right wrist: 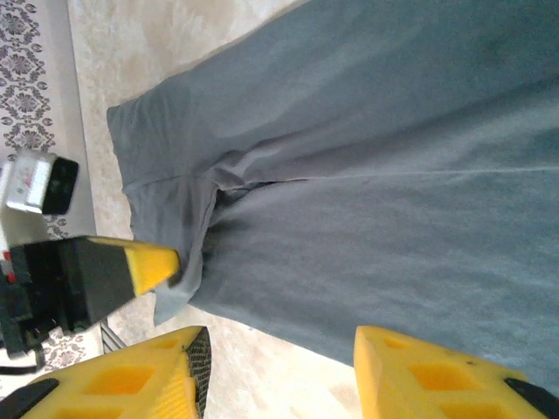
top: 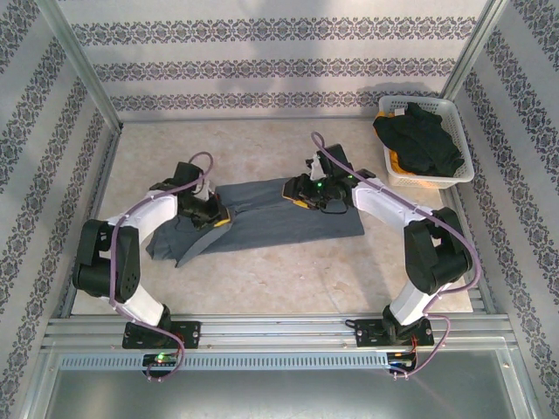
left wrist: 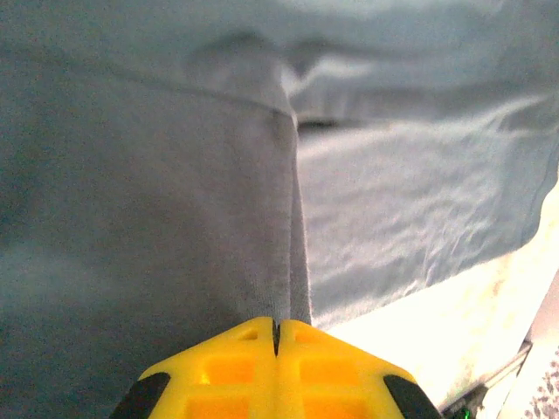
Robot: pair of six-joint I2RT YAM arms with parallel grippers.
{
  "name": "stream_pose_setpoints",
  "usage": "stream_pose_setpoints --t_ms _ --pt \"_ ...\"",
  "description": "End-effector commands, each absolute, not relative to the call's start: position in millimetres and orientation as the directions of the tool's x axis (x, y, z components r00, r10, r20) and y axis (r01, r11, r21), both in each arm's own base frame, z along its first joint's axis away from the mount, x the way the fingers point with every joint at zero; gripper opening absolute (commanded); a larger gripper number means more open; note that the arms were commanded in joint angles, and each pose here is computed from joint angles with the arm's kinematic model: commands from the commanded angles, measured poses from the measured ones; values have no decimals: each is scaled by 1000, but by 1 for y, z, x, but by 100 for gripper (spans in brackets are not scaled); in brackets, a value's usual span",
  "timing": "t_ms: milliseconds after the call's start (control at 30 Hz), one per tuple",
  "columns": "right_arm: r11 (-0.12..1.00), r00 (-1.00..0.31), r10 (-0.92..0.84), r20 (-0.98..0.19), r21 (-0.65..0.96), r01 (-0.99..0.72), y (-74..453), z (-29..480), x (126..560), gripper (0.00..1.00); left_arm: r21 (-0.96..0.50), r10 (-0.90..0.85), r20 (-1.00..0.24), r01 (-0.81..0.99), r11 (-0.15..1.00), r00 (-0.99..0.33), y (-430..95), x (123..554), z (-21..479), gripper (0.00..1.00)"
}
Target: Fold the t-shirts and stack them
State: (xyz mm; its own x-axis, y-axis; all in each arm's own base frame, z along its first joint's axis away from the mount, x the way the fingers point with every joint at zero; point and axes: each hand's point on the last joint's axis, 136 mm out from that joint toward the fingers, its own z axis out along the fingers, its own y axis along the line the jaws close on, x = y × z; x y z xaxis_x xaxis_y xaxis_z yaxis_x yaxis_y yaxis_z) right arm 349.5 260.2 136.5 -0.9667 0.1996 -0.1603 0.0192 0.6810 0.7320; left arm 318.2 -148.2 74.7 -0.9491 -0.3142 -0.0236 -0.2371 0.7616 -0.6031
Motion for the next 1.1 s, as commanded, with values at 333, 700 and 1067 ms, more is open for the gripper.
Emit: stream_pose_setpoints --t_ms 333,700,1067 --pt "680 -953 259 -157 730 65 235 136 335 48 -529 -322 -15 -265 806 -947 -161 296 74 49" --pt "634 -963 -7 -269 744 -212 296 156 304 51 -275 -583 -113 -538 797 -805 -15 260 69 54" --pt "608 -963 -59 -262 756 -243 327 158 301 51 -377 -668 -49 -606 701 -742 25 272 42 52"
